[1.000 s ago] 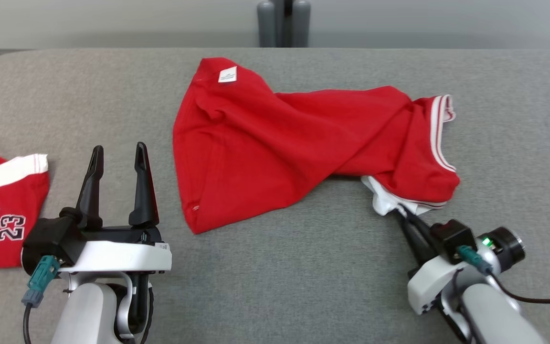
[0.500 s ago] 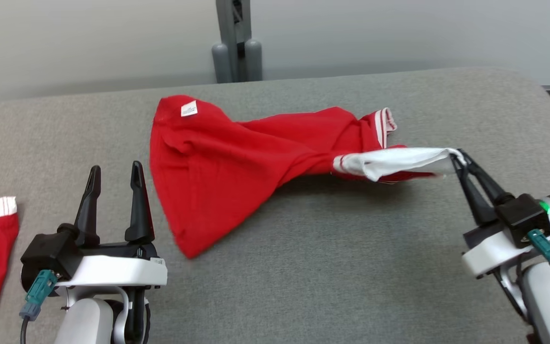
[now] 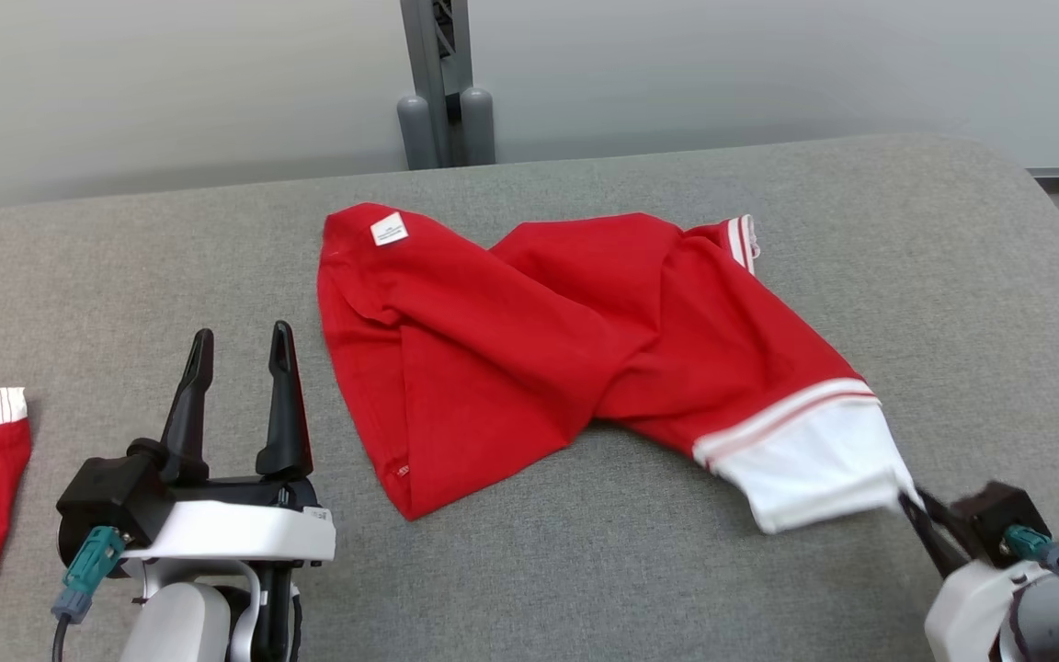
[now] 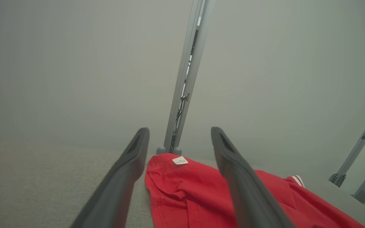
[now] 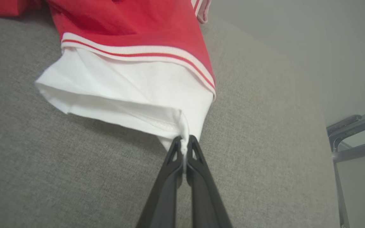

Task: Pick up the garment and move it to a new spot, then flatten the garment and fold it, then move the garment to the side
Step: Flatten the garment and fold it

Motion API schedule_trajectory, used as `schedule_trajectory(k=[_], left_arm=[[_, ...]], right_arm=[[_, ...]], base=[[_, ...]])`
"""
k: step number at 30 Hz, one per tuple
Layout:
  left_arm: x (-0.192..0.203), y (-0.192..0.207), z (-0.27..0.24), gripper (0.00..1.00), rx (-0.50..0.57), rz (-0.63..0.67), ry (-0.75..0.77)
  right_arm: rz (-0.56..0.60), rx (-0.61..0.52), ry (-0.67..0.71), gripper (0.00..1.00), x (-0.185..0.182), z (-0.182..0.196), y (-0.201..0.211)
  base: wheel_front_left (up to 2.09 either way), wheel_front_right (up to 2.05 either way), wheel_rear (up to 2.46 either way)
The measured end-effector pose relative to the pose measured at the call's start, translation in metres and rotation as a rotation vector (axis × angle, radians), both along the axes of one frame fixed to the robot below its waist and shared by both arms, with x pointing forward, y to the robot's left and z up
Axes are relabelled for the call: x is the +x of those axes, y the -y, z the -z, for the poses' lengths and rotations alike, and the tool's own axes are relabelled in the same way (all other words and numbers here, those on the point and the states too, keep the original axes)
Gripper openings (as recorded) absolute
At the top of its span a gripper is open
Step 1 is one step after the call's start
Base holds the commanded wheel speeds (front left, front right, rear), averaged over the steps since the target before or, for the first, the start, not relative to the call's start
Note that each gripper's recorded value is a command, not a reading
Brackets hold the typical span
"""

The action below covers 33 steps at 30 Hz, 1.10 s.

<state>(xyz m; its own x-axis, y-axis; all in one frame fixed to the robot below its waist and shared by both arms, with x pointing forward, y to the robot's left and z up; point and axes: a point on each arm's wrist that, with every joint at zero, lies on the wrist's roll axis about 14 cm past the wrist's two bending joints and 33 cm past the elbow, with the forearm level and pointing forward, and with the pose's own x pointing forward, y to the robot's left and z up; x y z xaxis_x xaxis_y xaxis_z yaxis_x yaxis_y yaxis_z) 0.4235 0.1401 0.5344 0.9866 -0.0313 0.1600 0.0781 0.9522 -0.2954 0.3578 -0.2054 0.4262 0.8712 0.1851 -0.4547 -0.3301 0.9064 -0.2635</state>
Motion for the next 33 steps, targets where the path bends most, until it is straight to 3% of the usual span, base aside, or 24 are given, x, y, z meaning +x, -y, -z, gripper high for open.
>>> schedule_trajectory(k=[2, 3, 4, 8, 14, 15, 20, 26, 33], left_arm=[[0.001, -0.001, 0.003, 1.0, -0.002, -0.002, -0.008], [0.001, 0.0, 0.004, 1.0, -0.002, 0.0, -0.011], [0.001, 0.001, 0.005, 1.0, -0.002, 0.002, -0.015], [0.003, 0.001, 0.011, 1.0, 0.0, 0.003, -0.03], [0.007, 0.005, 0.014, 1.0, 0.003, 0.014, -0.037], [0.007, 0.005, 0.014, 1.0, 0.003, 0.014, -0.037], [0.009, 0.009, 0.017, 1.0, 0.007, 0.027, -0.046], [-0.001, 0.03, 0.062, 1.0, 0.057, 0.118, -0.174], [0.006, 0.024, 0.066, 1.0, 0.051, 0.104, -0.186]], right_arm=[[0.051, 0.032, -0.116, 0.0, -0.014, 0.025, 0.006], [0.054, 0.025, -0.15, 0.67, -0.019, 0.033, 0.008], [0.066, 0.019, -0.188, 1.0, -0.023, 0.041, 0.011], [0.115, 0.083, -0.169, 1.0, -0.015, 0.039, 0.013], [0.14, 0.186, 0.216, 1.0, 0.043, -0.039, 0.015], [0.14, 0.186, 0.216, 1.0, 0.043, -0.039, 0.015], [0.089, 0.291, 0.481, 1.0, 0.062, -0.094, -0.009], [0.037, 0.352, 0.517, 1.0, 0.06, -0.098, -0.036], [0.042, 0.345, 0.486, 1.0, 0.058, -0.085, -0.038]], base=[[0.0, 0.0, 0.0], [0.0, 0.0, 0.0], [0.0, 0.0, 0.0], [0.0, 0.0, 0.0], [0.0, 0.0, 0.0], [0.0, 0.0, 0.0], [0.0, 0.0, 0.0], [0.0, 0.0, 0.0], [0.0, 0.0, 0.0]])
